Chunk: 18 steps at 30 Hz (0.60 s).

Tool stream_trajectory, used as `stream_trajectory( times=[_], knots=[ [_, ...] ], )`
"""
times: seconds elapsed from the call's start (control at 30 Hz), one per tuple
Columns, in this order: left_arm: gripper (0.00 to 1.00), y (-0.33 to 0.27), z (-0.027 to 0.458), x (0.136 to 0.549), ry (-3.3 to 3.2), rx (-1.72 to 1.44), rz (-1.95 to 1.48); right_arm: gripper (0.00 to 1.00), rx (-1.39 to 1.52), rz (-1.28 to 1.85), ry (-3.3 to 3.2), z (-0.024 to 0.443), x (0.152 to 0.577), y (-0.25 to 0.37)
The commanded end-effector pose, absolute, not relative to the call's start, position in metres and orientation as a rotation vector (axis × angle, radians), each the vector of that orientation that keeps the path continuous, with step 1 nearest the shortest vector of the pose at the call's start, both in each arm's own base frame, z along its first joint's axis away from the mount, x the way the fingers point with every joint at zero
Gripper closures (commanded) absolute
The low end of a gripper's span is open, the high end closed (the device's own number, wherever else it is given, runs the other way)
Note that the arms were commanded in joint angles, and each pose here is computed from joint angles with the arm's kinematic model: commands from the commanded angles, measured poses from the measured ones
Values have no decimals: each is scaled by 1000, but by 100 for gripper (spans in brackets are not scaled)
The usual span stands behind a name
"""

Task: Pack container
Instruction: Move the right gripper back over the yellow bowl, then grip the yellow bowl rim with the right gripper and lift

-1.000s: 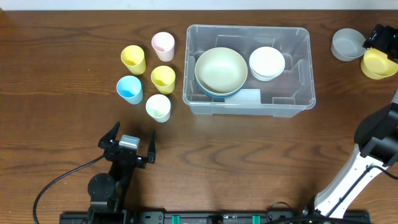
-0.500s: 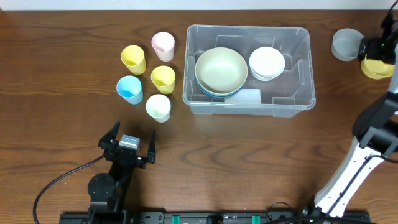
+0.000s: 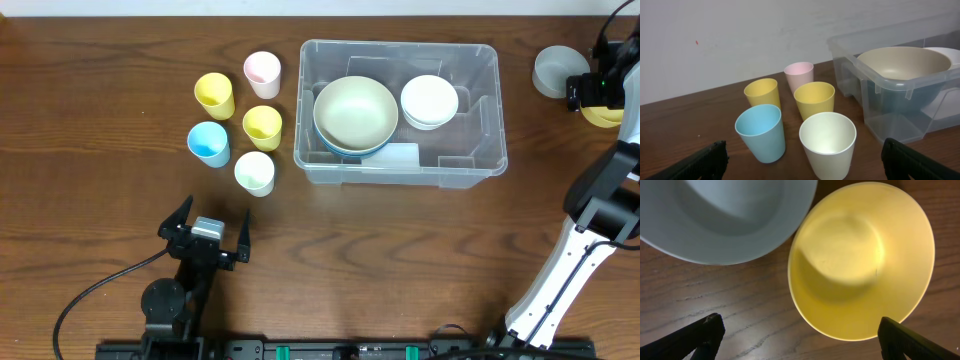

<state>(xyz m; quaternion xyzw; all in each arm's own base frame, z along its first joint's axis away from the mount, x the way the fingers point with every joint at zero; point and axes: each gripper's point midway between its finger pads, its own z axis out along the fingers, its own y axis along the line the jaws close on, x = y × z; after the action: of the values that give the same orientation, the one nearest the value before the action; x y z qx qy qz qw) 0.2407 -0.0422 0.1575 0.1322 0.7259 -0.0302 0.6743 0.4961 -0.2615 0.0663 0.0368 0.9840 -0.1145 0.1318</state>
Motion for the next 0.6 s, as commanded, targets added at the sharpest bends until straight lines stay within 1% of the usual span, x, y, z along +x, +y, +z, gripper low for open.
stream_trajectory(
  times=[0.0,0.57],
  knots=[
    [2,-42,140,240,1683,309,-68,1,60,-303,2884,51,494,-262],
    [2,-42,140,240,1683,309,-68,1,39,-246,2964,13,484,-259]
  ],
)
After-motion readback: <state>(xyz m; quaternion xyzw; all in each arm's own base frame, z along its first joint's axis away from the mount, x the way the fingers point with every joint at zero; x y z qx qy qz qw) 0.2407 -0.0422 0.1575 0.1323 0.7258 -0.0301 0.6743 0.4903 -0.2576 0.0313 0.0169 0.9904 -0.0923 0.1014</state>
